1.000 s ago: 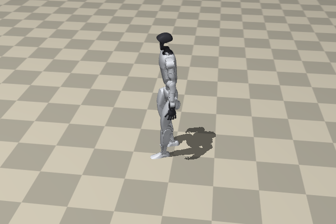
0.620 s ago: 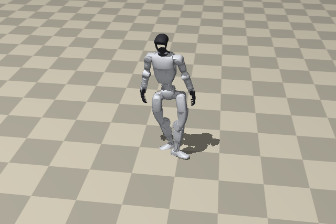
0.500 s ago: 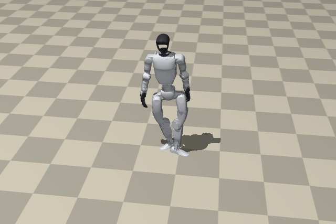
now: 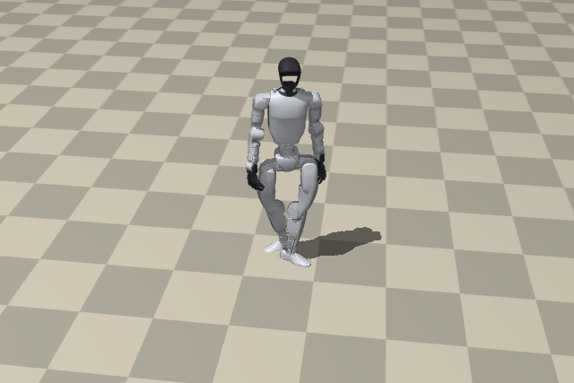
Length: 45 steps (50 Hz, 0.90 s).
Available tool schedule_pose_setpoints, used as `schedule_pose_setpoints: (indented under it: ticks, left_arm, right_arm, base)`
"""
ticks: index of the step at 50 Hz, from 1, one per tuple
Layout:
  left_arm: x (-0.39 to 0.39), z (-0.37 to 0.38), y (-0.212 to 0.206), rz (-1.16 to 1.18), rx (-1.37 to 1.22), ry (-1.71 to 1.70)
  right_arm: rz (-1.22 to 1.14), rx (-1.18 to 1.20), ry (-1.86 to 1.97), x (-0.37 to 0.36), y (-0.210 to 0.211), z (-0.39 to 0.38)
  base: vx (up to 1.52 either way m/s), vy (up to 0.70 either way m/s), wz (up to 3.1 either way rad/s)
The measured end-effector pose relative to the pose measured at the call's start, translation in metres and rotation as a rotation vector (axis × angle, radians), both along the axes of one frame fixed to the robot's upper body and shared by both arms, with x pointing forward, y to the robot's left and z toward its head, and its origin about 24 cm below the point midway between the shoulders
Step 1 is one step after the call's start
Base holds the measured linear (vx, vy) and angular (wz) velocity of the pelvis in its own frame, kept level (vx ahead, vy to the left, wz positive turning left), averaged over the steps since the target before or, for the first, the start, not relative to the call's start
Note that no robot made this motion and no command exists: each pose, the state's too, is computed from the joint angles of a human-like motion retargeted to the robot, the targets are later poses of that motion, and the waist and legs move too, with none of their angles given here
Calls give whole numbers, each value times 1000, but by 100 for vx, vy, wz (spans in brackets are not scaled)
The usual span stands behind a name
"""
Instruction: In place motions
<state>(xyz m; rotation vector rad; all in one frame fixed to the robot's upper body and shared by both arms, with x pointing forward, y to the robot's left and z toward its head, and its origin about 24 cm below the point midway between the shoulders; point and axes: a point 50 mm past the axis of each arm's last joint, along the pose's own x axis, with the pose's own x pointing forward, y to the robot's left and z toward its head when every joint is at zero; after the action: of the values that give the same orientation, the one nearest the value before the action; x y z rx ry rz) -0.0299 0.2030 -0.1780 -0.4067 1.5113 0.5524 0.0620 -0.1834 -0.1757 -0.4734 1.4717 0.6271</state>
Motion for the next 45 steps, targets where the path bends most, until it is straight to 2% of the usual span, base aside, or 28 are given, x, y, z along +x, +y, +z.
schedule_pose_setpoints:
  ticks: [10,15,19,28,38,45]
  left_arm:
    - [-3,0,0,-7,-29,22]
    - [10,1,10,-111,-11,26]
    - [28,3,20,-219,4,16]
    - [44,3,17,-320,-38,-34]
    - [5,2,3,-294,-88,113]
    - [-14,3,0,-287,-141,126]
  right_arm:
    - [-100,-142,150,-51,-26,-1]
    - [-232,-135,220,-77,-20,-1]
    - [-224,-78,226,-83,-12,-2]
    - [-2,-116,102,-51,-13,-3]
    - [-96,-38,-10,-18,2,-3]
    - [-49,-28,-20,-13,7,-3]
  base:
    - [45,-25,107]
    - [23,-33,221]
    - [8,-33,178]
    - [1,-22,124]
    - [0,-3,66]
    - [-1,4,48]
